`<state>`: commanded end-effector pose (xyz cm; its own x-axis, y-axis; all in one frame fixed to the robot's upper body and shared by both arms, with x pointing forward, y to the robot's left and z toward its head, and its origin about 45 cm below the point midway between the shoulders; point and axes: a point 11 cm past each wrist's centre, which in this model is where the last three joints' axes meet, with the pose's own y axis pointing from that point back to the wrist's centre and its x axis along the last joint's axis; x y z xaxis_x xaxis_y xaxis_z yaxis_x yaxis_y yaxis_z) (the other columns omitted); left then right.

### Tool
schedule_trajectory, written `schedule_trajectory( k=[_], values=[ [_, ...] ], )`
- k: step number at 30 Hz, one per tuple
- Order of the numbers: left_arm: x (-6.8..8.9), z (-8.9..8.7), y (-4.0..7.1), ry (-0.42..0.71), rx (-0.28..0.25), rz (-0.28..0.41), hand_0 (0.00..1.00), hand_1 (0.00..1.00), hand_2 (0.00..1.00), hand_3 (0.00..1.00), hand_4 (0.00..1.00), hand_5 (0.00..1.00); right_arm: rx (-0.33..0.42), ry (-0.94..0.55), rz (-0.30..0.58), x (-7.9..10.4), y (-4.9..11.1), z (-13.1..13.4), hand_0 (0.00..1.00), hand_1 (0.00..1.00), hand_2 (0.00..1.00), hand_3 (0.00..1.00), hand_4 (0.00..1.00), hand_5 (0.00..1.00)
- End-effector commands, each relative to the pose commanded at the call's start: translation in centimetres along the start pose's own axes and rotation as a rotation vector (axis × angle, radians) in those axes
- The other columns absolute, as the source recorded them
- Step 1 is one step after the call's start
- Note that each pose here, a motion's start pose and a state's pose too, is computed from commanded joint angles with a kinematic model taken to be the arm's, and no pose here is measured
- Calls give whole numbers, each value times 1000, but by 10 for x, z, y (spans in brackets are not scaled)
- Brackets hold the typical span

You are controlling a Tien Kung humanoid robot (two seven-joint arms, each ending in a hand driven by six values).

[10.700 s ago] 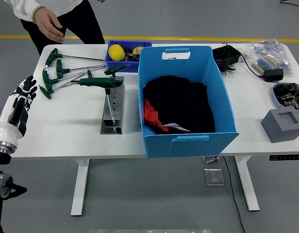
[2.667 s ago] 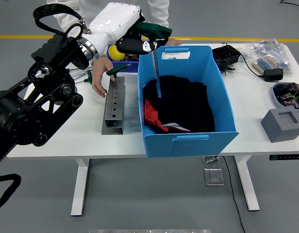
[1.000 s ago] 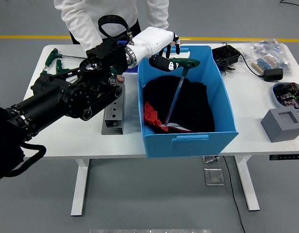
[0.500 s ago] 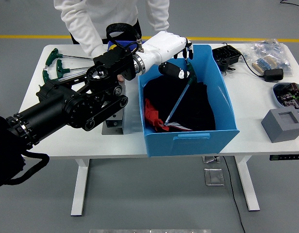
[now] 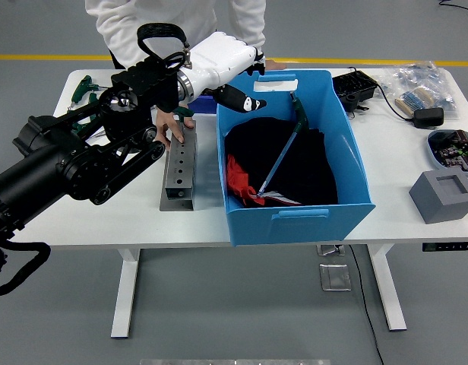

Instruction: Lift tool from toolbox,place it in box,lift tool from toolbox,place it in box

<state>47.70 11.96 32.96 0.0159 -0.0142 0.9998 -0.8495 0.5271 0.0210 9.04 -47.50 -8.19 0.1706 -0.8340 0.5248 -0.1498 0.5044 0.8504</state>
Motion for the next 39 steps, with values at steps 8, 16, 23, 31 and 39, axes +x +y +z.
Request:
schedule_trajectory(
  k=[8, 16, 23, 31, 39],
  values=[
    [-4, -55, 40, 12, 125, 56, 358, 513, 589, 681, 840, 642, -6, -8, -5, -2, 0, 3, 628, 622, 681, 533, 788, 570],
    [-11, -93, 71, 167, 274, 180, 424, 579, 645, 676, 842, 619, -9, -8, -9, -5, 0, 5, 625, 622, 680, 533, 787, 570],
    [-52, -124, 101, 519, 583, 237, 287, 436, 538, 654, 821, 618, -16, -12, -15, -8, 0, 9, 625, 622, 681, 533, 786, 570],
    [-100, -129, 122, 894, 719, 194, 293, 464, 562, 627, 764, 584, -22, -22, -18, -11, 1, 11, 624, 622, 681, 533, 786, 571],
    [-131, -115, 122, 1160, 747, 104, 294, 465, 562, 635, 769, 595, -24, -20, -19, -12, 1, 11, 625, 623, 680, 532, 784, 573]
  ],
)
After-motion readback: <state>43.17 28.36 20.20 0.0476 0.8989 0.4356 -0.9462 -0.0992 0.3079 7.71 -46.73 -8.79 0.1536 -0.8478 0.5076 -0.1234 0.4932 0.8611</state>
